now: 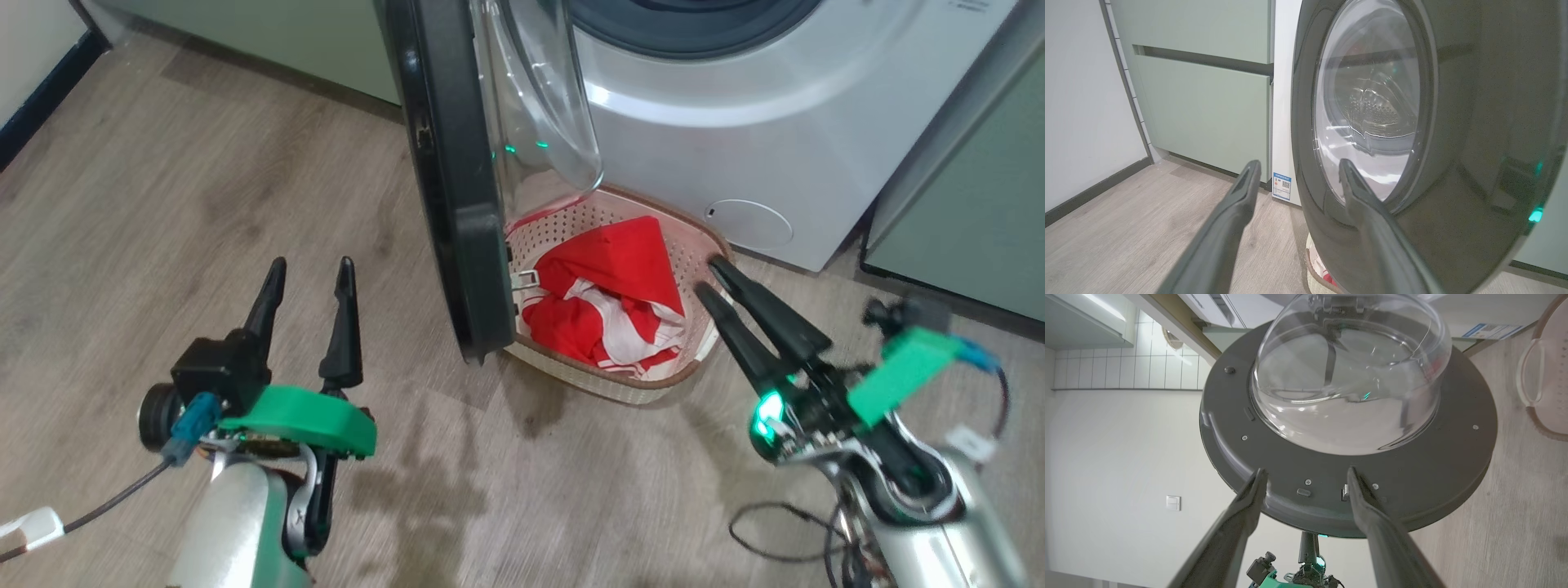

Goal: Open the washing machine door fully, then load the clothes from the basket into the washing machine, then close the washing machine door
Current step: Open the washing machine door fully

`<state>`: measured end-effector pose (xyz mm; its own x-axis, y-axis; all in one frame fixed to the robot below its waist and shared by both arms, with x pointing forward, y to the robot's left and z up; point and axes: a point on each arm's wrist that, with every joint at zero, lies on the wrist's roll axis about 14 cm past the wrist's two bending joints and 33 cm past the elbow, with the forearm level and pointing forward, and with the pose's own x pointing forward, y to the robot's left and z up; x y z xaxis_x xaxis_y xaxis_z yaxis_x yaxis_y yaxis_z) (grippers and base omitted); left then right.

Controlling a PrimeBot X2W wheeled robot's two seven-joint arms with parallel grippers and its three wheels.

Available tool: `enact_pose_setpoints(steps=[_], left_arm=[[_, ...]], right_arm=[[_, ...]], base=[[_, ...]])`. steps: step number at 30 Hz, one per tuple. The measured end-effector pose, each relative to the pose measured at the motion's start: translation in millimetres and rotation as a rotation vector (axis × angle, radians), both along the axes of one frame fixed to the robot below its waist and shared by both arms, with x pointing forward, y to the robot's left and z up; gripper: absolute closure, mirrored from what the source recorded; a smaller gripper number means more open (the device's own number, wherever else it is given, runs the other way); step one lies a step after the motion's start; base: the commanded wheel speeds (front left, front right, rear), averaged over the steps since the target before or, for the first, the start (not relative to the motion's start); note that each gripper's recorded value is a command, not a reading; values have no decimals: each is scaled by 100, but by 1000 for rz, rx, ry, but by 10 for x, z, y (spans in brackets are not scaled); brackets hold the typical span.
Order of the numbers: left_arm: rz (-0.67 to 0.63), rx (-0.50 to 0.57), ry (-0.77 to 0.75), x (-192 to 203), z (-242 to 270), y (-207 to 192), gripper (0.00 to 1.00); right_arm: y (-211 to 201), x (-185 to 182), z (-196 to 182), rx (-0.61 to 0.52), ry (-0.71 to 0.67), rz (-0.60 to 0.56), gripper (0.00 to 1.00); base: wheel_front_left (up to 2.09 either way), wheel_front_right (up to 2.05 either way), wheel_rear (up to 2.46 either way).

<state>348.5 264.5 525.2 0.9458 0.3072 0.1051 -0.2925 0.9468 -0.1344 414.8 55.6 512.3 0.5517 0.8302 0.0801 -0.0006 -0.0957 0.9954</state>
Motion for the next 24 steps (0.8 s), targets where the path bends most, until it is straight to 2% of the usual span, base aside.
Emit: enact_pose_setpoints(steps=[6, 10, 13, 16, 19, 24], left_arm=[[0, -5, 3, -10, -19, -6, 0], [-3, -10, 8, -20, -43, -21, 0], [-4, -10, 6, -19, -37, -23, 0], [-5, -6, 3, -22, -26, -22, 0], [-7, -3, 2, -18, -19, -28, 0], [-8, -2, -2, -15, -9, -30, 0]], right_arm=[[-316, 37, -43, -53, -23, -185, 0], [-552, 204, 30, -151, -122, -363, 0], [-819, 351, 46, -301, -243, -532, 0], [-1025, 447, 142, -476, -422, -649, 0], [-1107, 513, 319, -638, -630, -707, 0], [-1044, 515, 608, -819, -909, -733, 0]], base=[[0, 0, 0], [0, 0, 0], [0, 0, 0], [0, 0, 0], [0, 0, 0], [0, 0, 0]])
